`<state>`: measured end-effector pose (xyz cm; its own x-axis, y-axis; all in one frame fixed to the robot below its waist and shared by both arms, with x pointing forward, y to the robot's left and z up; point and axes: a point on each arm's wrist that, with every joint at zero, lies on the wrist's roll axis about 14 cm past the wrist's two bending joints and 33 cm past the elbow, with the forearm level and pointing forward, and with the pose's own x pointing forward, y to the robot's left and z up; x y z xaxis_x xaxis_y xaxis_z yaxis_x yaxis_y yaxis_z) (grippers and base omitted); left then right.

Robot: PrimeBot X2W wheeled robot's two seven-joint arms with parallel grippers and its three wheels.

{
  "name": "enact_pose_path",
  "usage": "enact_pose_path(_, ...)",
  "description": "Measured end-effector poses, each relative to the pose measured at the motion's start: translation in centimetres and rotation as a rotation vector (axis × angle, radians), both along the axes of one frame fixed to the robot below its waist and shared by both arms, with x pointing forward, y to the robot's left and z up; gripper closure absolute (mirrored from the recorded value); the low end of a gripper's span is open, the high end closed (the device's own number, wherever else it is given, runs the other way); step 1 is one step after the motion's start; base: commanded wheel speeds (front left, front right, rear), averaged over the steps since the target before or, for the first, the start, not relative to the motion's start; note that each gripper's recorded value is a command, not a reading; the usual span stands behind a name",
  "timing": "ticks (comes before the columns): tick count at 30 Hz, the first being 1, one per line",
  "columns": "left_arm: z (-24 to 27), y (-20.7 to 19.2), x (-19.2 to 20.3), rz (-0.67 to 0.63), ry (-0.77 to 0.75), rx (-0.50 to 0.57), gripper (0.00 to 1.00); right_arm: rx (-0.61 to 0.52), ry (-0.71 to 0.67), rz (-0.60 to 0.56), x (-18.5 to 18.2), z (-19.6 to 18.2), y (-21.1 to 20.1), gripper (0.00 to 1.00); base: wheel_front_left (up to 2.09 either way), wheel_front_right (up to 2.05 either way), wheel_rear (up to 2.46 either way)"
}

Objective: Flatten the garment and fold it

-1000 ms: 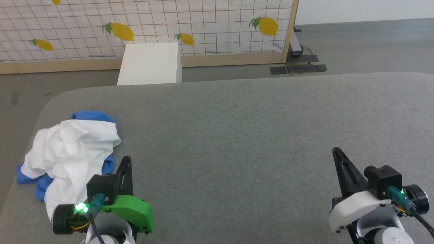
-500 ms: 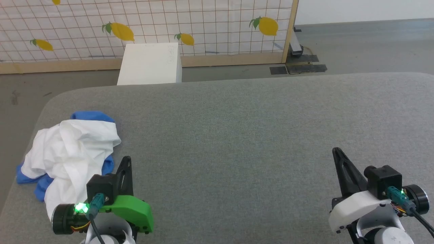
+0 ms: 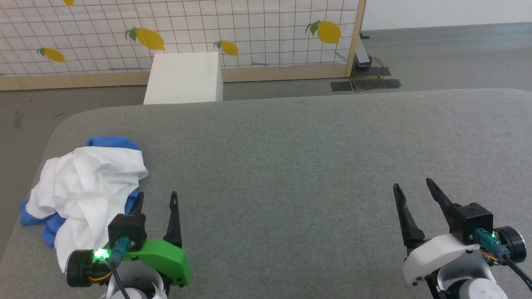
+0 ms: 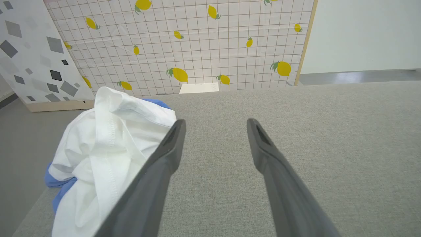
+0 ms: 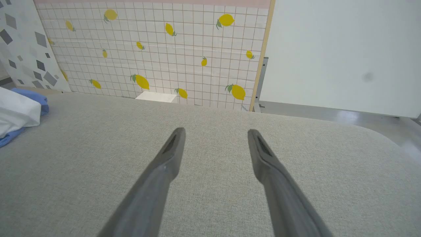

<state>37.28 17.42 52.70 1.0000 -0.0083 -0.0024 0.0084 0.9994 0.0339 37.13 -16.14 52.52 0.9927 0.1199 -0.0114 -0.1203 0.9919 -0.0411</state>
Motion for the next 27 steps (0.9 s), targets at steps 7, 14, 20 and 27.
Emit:
enact_pose_path(7, -0.3, 0.0, -0.1, 0.007, 0.004, -0.005, 0.0, 0.001, -0.007, 0.004, 0.1, 0.1, 0.1, 0.0, 0.0, 0.0, 0.0)
enact_pose_path(14, -0.5, 0.7, -0.6, 0.033, -0.001, -0.009, 0.0, 0.003, -0.019, 0.025, 0.5, 0.2, 0.8, 0.0, 0.0, 0.0, 0.0)
enact_pose_path(20, -0.6, 1.8, -1.1, 0.072, -0.004, -0.013, 0.0, 0.004, -0.025, 0.056, 1.0, 0.3, 1.9, 0.0, 0.0, 0.0, 0.0)
enact_pose_path(27, -0.6, 3.4, -2.1, 0.127, -0.013, -0.016, 0.0, 0.007, -0.035, 0.103, 1.6, 0.4, 3.5, 0.0, 0.0, 0.0, 0.0)
